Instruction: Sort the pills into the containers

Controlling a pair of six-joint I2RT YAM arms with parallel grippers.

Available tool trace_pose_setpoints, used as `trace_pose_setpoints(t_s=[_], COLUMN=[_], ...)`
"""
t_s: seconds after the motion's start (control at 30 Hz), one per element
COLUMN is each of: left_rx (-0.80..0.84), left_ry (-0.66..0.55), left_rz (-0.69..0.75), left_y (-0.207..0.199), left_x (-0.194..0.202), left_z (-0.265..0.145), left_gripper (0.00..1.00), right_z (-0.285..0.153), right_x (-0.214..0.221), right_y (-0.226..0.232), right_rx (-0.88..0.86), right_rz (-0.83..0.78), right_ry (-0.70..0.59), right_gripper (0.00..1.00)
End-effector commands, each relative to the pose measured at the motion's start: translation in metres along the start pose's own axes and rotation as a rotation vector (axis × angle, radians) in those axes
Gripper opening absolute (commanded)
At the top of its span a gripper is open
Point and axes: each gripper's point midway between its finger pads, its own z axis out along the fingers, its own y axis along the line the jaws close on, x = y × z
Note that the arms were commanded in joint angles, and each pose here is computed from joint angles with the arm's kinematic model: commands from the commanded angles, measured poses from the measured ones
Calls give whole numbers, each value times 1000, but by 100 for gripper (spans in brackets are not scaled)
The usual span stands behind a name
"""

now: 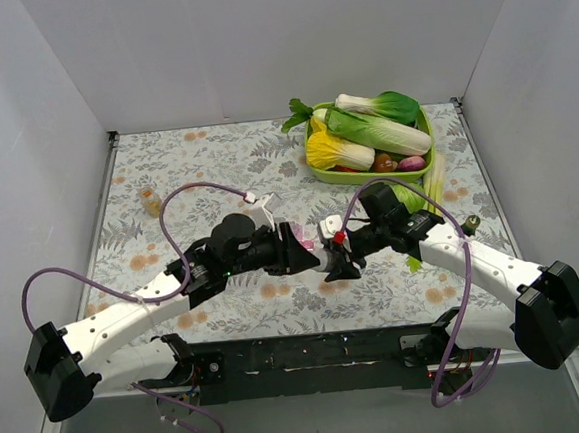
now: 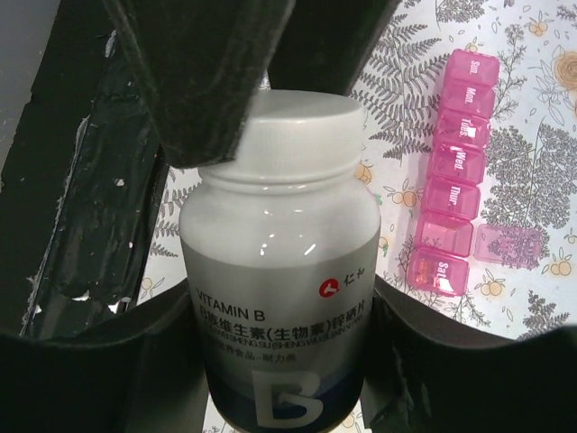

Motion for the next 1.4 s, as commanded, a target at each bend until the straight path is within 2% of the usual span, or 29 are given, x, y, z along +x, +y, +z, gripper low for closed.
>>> trace_pose_setpoints(t_s=[0.0, 0.07, 0.13, 0.2, 0.23, 0.33, 0.37, 0.43, 0.47, 0.6, 0.63, 0.7, 0.73, 0.77, 0.83, 0.87, 0.93, 0.97, 1.03, 1.1, 1.17, 1.3, 1.37], left_rx=[-133, -160, -168, -150, -158, -127, -122, -121, -107, -86, -88, -31, 9, 43, 131, 157, 255, 257, 276, 247, 249, 259, 257], left_ry=[4, 30, 38, 35, 40, 24, 16, 8, -2, 0, 12, 36, 60, 88, 66, 57, -50, -71, -179, -227, -174, -170, -174], left_rz=[-611, -708, -731, -714, -710, -637, -616, -564, -536, -377, -235, -57, 168, 245, 431, 573, 759, 891, 1035, 1114, 1129, 1138, 1136], left_y=[-14, -20, -21, -26, -26, -29, -29, -24, -26, -16, -6, -8, -4, -3, -9, -2, -17, -5, -10, -7, -1, -8, -10], left_x=[-18, -20, -21, -27, -26, -29, -29, -26, -27, -18, -11, -3, 3, 12, 14, 18, 9, 13, -1, -13, -12, -22, -27], left_z=[2, 4, 8, 9, 8, 1, 0, -5, -11, -26, -29, -41, -45, -48, -55, -55, -61, -56, -53, -45, -28, -10, -4], left_gripper=[0, 0, 0, 10, 30, 69, 78, 89, 98, 98, 98, 98, 98, 98, 98, 98, 98, 98, 98, 98, 98, 98, 92], right_z=[0, 1, 0, -1, -1, -2, -2, -2, -2, -2, -2, -2, -2, -2, -1, 0, 0, 0, 0, 1, 0, 1, 1], right_x=[3, 2, 2, 3, 3, 4, 4, 3, 2, 1, 0, -1, 0, -1, -2, -3, -3, -4, -4, -4, -3, -3, -3], right_y=[-1, -2, -3, -2, -2, -1, -1, -3, -3, -2, -2, 1, 3, 4, 7, 8, 8, 8, 8, 8, 9, 9, 10], right_rx=[24, 24, 26, 31, 34, 37, 37, 37, 36, 28, 26, 14, 6, -1, -19, -26, -33, -36, -40, -40, -42, -44, -43], right_rz=[-5, 2, 3, 2, -2, 0, 1, 1, 0, 4, -2, -1, -5, -7, -3, -5, -4, -5, -4, -5, -3, -8, -9], right_ry=[7, 7, 9, 12, 11, 10, 9, 5, 4, 1, -1, -10, -12, -16, -26, -32, -31, -34, -35, -33, -34, -38, -37], right_gripper=[3, 3, 3, 2, 3, 2, 3, 2, 2, 3, 3, 3, 3, 3, 3, 3, 3, 3, 3, 3, 3, 3, 3])
